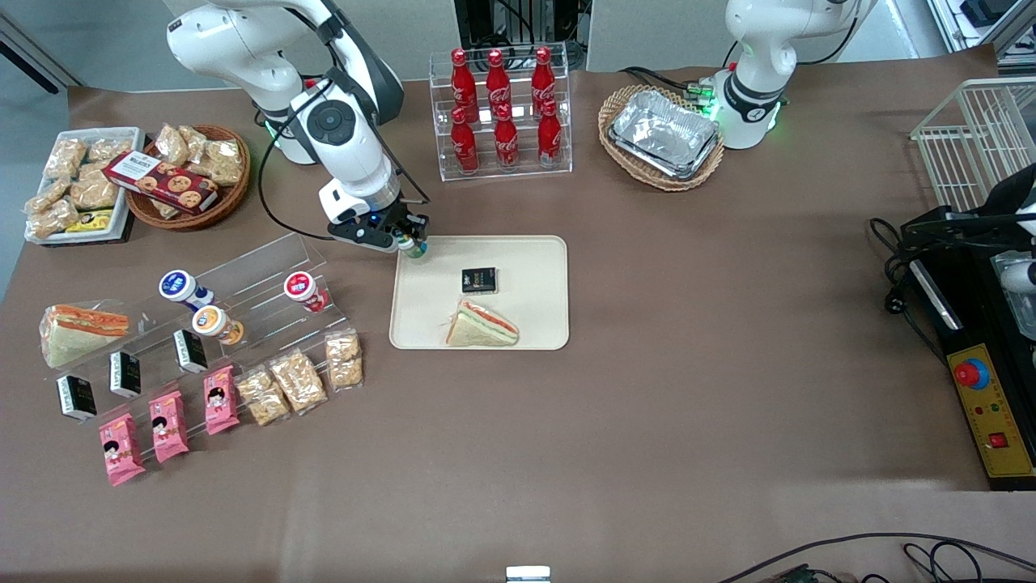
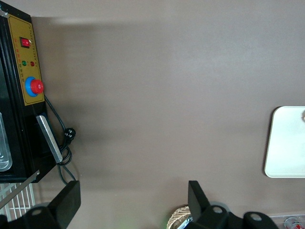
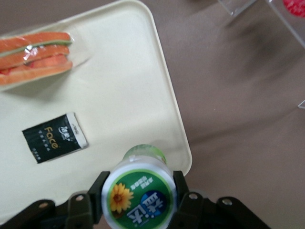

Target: Place green gum on tray

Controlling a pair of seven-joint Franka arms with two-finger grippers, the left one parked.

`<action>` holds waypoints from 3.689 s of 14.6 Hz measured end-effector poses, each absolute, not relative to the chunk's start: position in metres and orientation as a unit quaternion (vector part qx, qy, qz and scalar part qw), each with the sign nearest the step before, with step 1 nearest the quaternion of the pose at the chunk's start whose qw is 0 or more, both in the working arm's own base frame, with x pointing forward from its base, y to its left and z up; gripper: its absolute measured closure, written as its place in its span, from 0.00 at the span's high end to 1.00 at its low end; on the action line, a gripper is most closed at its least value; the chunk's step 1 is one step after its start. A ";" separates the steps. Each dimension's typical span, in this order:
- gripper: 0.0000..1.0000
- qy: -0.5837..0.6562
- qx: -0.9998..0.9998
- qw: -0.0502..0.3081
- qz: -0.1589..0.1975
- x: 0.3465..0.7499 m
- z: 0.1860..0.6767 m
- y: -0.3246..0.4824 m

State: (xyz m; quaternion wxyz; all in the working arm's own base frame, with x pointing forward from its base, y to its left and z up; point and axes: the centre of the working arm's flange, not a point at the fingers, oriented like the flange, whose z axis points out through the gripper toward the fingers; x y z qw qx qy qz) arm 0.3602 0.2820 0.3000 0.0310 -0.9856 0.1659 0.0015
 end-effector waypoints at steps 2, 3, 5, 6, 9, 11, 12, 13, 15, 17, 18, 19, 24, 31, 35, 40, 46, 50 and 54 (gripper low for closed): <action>0.59 0.167 -0.985 0.029 0.004 0.352 0.291 0.287; 0.59 0.168 -0.985 0.029 0.005 0.350 0.288 0.290; 0.59 0.170 -0.985 0.031 0.005 0.349 0.281 0.291; 0.59 0.171 -0.985 0.033 0.004 0.349 0.277 0.291; 0.59 0.175 -0.984 0.036 0.004 0.348 0.265 0.290; 0.59 0.175 -0.984 0.036 0.005 0.348 0.261 0.290; 0.59 0.176 -0.984 0.038 0.004 0.349 0.259 0.290; 0.59 0.176 -0.984 0.040 0.003 0.349 0.257 0.291; 0.59 0.177 -0.983 0.042 0.003 0.350 0.252 0.291; 0.59 0.179 -0.983 0.046 0.000 0.351 0.247 0.290; 0.59 0.181 -0.982 0.050 -0.003 0.353 0.245 0.290; 0.59 0.183 -0.982 0.054 -0.005 0.353 0.241 0.289; 0.59 0.186 -0.981 0.059 -0.009 0.353 0.228 0.286; 1.00 0.206 -0.976 0.063 -0.013 0.360 0.227 0.276; 1.00 0.221 -0.974 0.047 0.000 0.383 0.261 0.273; 1.00 0.203 -0.979 0.008 0.035 0.406 0.431 0.300; 1.00 0.090 -0.995 -0.005 0.052 0.402 0.593 0.238; 1.00 -0.011 -1.000 0.001 0.014 0.440 0.642 0.140; 1.00 -0.006 -1.000 0.005 0.000 0.469 0.654 0.053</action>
